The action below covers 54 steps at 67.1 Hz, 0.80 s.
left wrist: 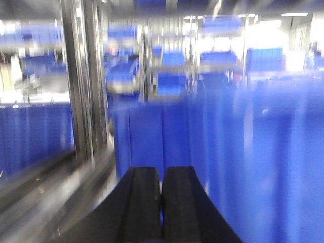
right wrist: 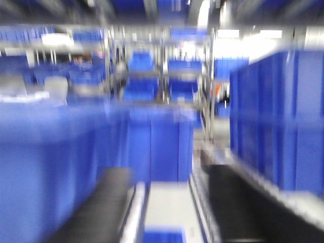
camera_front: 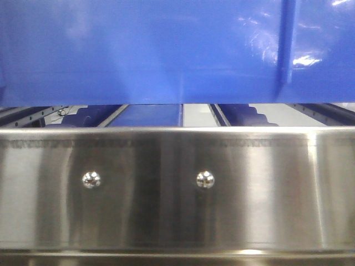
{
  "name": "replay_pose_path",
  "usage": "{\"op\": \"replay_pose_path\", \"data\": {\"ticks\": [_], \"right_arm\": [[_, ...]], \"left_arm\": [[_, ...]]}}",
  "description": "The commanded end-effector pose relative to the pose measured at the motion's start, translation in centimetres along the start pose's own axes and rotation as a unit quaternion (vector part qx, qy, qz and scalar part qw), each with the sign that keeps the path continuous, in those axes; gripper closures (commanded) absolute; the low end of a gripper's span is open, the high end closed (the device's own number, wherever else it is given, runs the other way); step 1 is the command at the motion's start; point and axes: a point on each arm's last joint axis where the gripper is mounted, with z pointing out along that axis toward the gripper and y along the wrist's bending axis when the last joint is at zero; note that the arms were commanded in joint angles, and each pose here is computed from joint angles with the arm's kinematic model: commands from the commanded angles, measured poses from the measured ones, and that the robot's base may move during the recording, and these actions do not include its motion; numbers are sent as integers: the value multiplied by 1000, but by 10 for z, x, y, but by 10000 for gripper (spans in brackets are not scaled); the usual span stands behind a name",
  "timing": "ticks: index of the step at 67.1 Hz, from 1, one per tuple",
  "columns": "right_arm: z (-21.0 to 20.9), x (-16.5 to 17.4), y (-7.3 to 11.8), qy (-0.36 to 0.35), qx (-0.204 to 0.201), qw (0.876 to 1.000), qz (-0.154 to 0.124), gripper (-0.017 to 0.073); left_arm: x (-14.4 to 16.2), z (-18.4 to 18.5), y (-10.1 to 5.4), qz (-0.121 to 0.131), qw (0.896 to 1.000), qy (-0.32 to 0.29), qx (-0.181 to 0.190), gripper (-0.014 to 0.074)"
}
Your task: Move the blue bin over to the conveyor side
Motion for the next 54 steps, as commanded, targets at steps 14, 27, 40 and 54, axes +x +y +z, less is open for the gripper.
{"op": "replay_pose_path", "data": {"ticks": [14,27,40,54], "right_arm": [[8,-81,3,-34,-20,999,5,4],[43,-97,3,1,-20,1000,6,5],[67,-102,7,60,-47,997,9,5],[94,-112,23,165,-122,979,9,11]], "left_arm": [[-80,6,6,-2,999,38,18,174],[-98,43,4,-1,988,148,44,-18],[-113,68,-3,-12,983,163,81,-6],[-130,98,-8,-19,965,244,94,15]]}}
